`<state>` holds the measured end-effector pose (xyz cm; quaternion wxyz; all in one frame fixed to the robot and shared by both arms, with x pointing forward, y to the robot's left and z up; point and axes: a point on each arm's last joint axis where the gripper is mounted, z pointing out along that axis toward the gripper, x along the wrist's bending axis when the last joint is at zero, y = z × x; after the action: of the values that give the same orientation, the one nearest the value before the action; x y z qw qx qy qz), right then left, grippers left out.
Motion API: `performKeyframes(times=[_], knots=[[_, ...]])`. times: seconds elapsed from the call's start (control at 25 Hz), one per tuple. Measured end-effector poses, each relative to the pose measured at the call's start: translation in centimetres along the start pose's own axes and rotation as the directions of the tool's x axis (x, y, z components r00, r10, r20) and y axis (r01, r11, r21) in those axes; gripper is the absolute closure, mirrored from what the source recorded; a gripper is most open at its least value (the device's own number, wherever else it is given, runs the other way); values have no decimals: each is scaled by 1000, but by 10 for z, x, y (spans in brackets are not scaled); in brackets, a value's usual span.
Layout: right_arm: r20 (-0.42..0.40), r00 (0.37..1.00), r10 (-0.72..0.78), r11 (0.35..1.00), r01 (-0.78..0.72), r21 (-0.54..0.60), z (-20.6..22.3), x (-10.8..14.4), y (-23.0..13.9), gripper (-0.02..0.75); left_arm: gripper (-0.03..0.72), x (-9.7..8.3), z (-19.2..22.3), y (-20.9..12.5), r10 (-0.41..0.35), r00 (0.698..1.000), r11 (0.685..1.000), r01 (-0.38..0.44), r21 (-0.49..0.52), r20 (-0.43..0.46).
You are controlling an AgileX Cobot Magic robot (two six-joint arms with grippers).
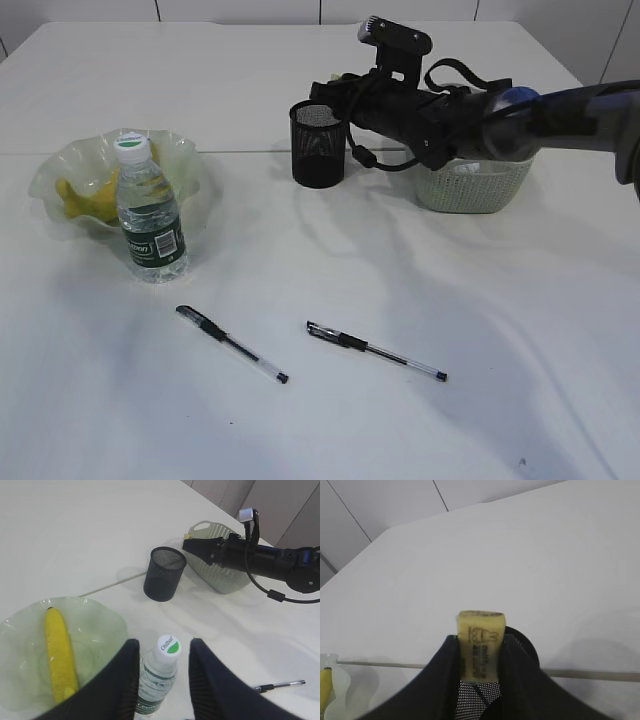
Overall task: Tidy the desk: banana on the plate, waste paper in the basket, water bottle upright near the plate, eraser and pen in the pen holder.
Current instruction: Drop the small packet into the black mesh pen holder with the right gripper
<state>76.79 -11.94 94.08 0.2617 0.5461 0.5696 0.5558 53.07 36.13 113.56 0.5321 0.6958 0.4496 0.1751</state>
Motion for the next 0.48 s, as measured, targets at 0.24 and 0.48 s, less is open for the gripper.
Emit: performKeyframes(times=[0.24, 0.48], knots=[[-4, 1000, 1, 1000, -1, 8, 5, 0, -10, 561, 459, 0, 0, 0, 0, 1000, 1000, 0, 0, 0], [-9, 1000, 3, 1000, -3, -1, 9, 1, -10, 561, 462, 0, 0, 0, 0, 1000, 1000, 0, 0, 0]])
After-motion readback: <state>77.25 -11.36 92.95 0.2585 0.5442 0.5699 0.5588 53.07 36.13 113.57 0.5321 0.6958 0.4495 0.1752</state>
